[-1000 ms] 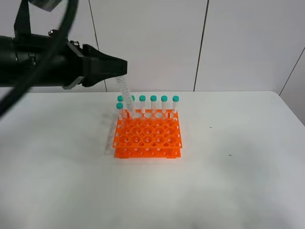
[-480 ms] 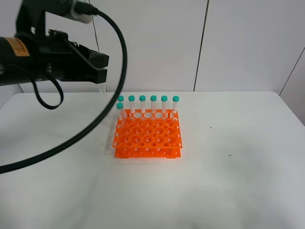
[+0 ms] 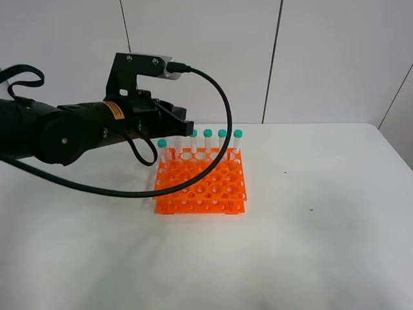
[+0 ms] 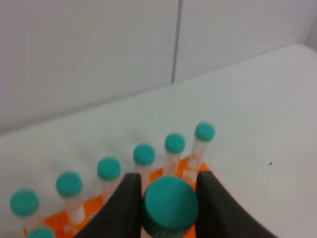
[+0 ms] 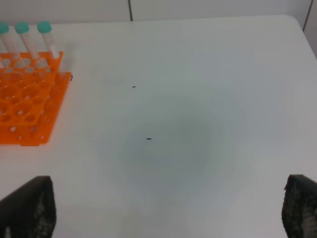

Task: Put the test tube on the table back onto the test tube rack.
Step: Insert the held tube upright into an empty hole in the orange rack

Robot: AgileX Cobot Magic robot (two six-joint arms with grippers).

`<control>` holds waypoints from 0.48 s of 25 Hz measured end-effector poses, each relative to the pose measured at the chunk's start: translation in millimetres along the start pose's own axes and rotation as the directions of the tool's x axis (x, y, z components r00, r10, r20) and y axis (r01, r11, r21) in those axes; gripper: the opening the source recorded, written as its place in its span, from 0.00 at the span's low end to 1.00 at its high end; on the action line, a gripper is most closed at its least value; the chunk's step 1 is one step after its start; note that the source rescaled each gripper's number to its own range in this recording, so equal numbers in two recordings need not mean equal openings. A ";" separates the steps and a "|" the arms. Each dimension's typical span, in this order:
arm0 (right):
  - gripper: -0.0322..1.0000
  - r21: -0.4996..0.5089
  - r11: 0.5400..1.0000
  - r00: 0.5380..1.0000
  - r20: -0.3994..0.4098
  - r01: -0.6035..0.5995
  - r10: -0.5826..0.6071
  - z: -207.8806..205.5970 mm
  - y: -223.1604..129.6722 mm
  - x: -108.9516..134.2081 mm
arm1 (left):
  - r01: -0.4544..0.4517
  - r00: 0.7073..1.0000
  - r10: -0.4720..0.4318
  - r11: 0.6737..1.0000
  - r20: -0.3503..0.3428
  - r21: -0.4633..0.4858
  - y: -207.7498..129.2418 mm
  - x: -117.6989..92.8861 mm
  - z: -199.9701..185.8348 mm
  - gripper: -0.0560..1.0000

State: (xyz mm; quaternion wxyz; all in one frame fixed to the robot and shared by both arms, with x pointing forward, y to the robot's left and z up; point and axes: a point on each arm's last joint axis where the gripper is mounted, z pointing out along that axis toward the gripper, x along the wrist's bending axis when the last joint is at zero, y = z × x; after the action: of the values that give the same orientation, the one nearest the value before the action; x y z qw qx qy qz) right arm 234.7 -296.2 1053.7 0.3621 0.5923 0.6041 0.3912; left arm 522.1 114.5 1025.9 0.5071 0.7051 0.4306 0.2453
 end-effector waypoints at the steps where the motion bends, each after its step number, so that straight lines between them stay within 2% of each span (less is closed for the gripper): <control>1: 1.00 0.000 1.000 1.000 0.000 0.000 0.000 0.0 0.0 0.0 | 0.019 1.000 -0.019 1.000 -0.010 0.012 -3.3 2.6 3.2 0.06; 5: 1.00 0.000 1.000 1.000 0.000 0.000 0.000 0.0 0.0 0.0 | 0.044 0.999 -0.043 0.999 -0.033 0.024 -6.7 9.8 6.9 0.06; 12: 1.00 0.000 1.000 1.000 0.000 0.000 0.000 0.0 0.0 0.0 | 0.028 0.999 -0.028 0.999 -0.037 -0.020 12.3 14.0 16.5 0.06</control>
State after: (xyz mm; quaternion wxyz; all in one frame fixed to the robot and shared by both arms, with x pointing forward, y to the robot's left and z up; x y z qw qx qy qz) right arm 234.7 -296.2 1053.7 0.3621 0.5923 0.6041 0.3912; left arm 546.5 116.8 1030.0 0.5092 0.6893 0.4476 0.2557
